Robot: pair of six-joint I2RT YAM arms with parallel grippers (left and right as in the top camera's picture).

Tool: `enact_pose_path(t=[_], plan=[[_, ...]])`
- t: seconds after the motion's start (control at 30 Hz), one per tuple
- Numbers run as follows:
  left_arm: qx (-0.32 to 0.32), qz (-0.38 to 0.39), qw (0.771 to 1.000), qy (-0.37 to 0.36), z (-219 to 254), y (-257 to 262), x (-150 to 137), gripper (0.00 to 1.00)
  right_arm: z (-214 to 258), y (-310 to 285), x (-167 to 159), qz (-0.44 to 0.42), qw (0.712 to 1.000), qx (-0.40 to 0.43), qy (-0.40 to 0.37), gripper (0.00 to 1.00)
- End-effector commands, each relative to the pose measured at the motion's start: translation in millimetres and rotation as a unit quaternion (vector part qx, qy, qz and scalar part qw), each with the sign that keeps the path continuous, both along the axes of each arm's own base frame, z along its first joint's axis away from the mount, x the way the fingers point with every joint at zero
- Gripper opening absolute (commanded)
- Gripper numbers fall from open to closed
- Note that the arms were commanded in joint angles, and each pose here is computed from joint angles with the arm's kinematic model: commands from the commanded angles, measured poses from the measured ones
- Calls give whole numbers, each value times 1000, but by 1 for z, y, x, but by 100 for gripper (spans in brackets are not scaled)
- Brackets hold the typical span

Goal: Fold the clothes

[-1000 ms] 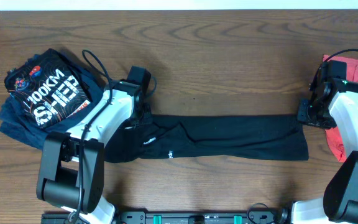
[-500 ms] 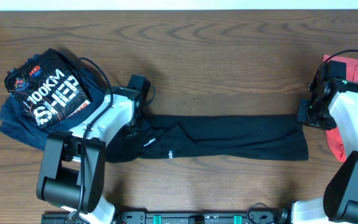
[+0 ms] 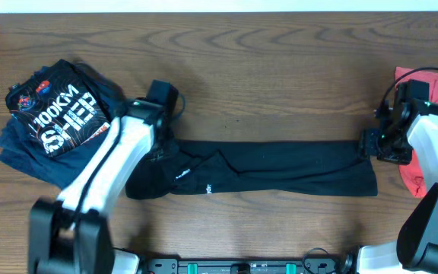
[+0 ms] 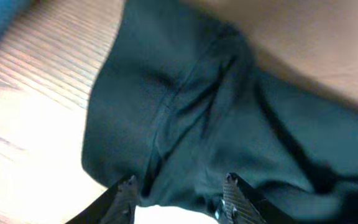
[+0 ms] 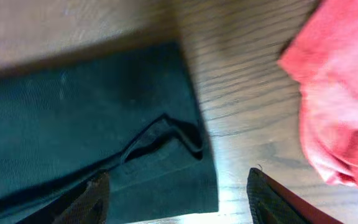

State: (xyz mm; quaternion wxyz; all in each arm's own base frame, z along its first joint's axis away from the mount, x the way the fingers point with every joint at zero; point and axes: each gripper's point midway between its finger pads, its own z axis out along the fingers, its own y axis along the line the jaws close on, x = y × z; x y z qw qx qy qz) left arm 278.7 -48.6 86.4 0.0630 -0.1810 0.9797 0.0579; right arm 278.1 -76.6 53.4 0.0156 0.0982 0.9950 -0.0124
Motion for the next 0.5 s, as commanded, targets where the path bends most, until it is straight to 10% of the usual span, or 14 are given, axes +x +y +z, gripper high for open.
enact_pose_path(t=[0.0,0.47], plan=[[-8,-1,1000,-30,22,2,1,48,-18,9,-11,34,999,30,22,69],[-20,-2,999,-48,33,-1,-1,50,-79,16,-38,18,997,52,61,64]])
